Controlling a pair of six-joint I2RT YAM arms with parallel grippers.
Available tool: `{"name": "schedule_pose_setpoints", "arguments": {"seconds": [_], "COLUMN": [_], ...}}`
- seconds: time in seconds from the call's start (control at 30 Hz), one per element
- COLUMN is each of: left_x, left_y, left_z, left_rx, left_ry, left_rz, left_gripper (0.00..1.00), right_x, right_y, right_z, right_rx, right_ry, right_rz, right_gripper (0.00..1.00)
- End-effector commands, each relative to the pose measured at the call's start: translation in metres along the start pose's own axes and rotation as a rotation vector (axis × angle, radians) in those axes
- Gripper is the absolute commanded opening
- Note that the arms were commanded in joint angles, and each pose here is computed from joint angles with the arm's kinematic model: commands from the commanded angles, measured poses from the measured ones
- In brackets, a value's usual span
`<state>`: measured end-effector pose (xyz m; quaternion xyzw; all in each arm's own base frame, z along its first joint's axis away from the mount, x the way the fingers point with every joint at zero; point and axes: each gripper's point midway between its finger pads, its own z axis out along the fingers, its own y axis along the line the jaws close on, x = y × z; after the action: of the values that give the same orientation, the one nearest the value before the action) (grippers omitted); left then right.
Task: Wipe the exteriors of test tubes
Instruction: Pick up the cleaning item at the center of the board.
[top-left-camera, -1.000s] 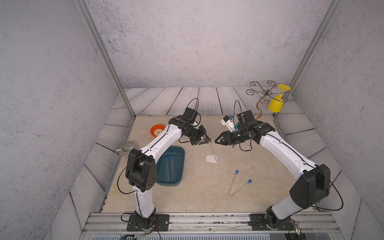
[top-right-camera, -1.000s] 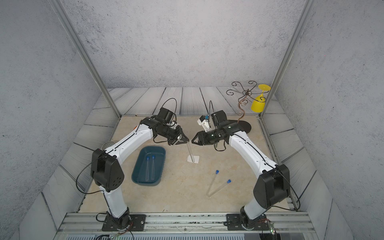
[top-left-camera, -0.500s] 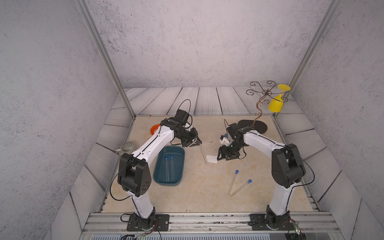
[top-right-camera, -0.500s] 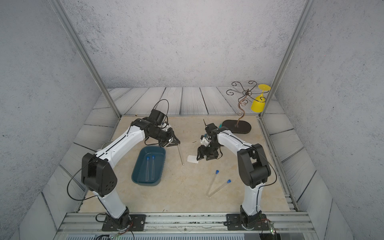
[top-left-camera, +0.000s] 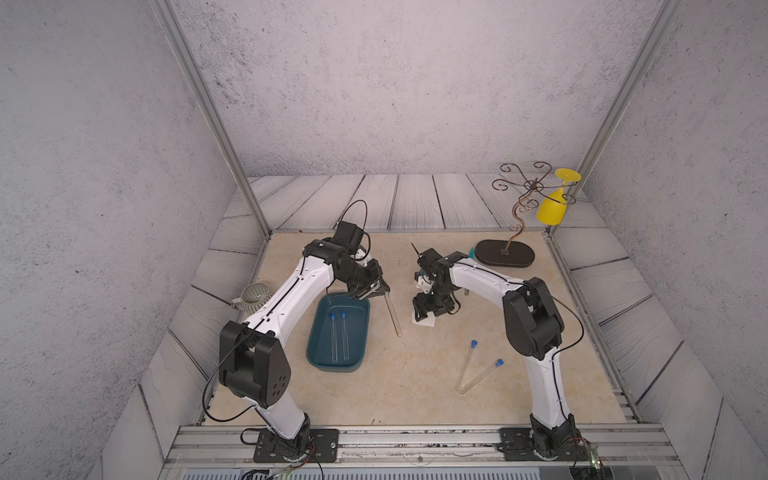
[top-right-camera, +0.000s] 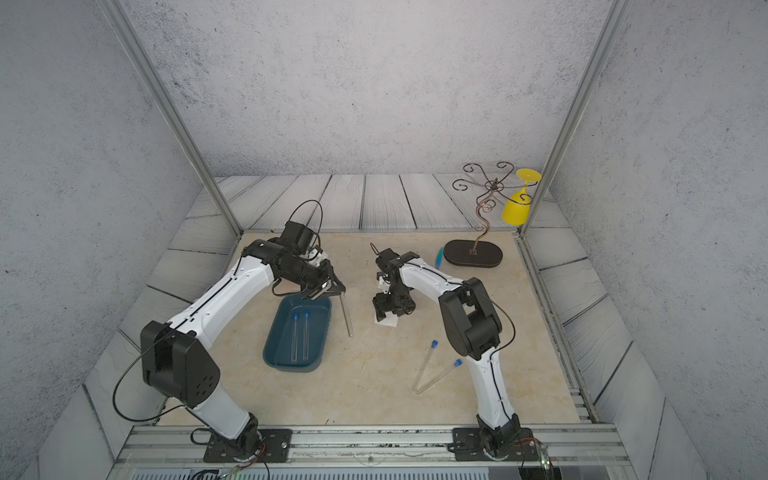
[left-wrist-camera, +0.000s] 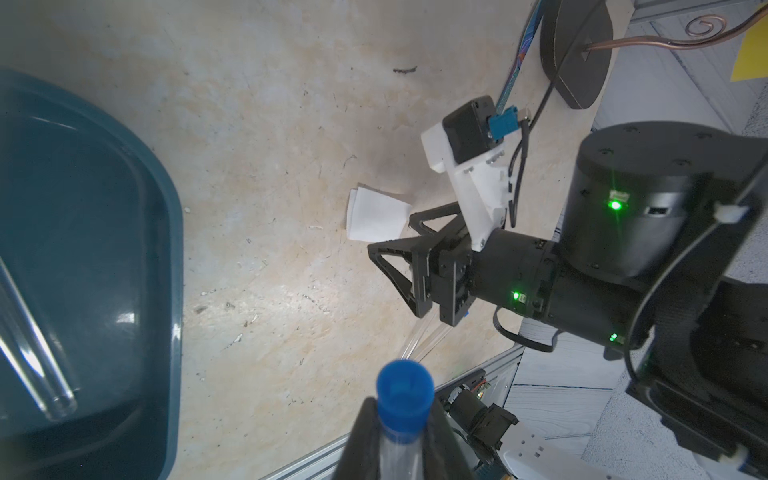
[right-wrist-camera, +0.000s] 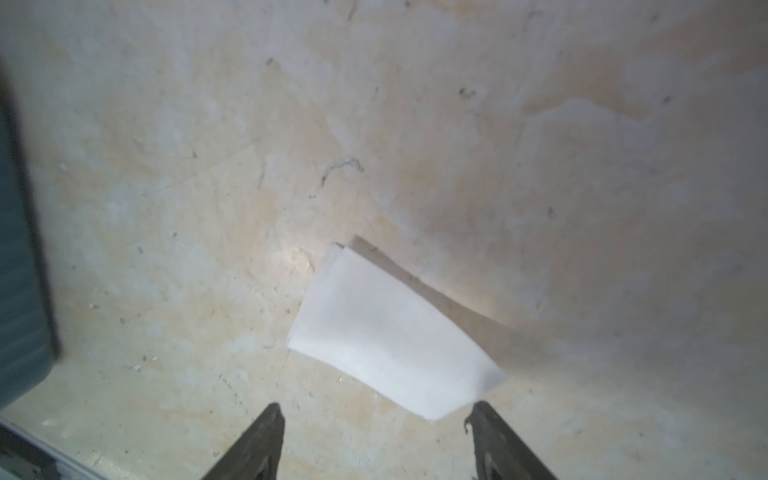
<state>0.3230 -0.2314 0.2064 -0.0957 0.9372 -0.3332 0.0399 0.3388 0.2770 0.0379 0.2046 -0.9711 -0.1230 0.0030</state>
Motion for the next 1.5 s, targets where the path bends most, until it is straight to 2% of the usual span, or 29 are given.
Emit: {"name": "schedule_pose_setpoints", "arguments": {"seconds": [0.0, 0.23, 0.47, 0.6, 0.73, 0.83, 1.03, 1.2, 1.37, 1.47], "left_x": [0.004, 0.003, 0.002, 0.001, 0.002, 0.0, -0.01, -0.019, -0.023, -0.025], "left_y": [0.006, 0.008, 0.009, 0.01, 0.011, 0.011, 0.01, 0.004, -0.006, -0.014], "left_z": [-0.009, -0.009, -0.006, -0.005, -0.004, -0.004, -0.003, -0.002, 0.0, 0.001], "left_rx": [-0.02, -0.026, -0.03, -0.033, -0.039, -0.041, -0.064, -0.061, -0.061, -0.048], "left_ry": [-0.009, -0.006, 0.0, -0.002, 0.0, -0.005, -0.025, -0.044, -0.055, -0.057], "left_rz": [0.009, 0.005, 0.002, 0.005, 0.004, 0.006, 0.035, 0.051, 0.074, 0.08], "left_gripper": [0.11, 0.11, 0.11, 0.11, 0.11, 0.11, 0.11, 0.11, 0.11, 0.11], "right_x": [-0.004, 0.002, 0.008, 0.008, 0.007, 0.003, 0.014, 0.038, 0.05, 0.05], "right_y": [-0.018, -0.035, -0.041, -0.042, -0.038, -0.025, 0.029, 0.054, 0.076, 0.081], "right_z": [0.02, 0.04, 0.05, 0.049, 0.046, 0.023, -0.08, -0.151, -0.172, -0.172], "right_rx": [0.09, 0.211, 0.236, 0.241, 0.221, 0.155, -0.106, -0.198, -0.296, -0.301], "right_ry": [0.027, 0.074, 0.095, 0.091, 0.079, 0.034, -0.135, -0.232, -0.211, -0.21], "right_rz": [0.037, 0.03, 0.029, 0.028, 0.022, 0.01, -0.065, -0.115, -0.15, -0.166], "right_gripper": [0.67, 0.5, 0.2, 0.07, 0.05, 0.05, 0.05, 0.05, 0.04, 0.04]}}
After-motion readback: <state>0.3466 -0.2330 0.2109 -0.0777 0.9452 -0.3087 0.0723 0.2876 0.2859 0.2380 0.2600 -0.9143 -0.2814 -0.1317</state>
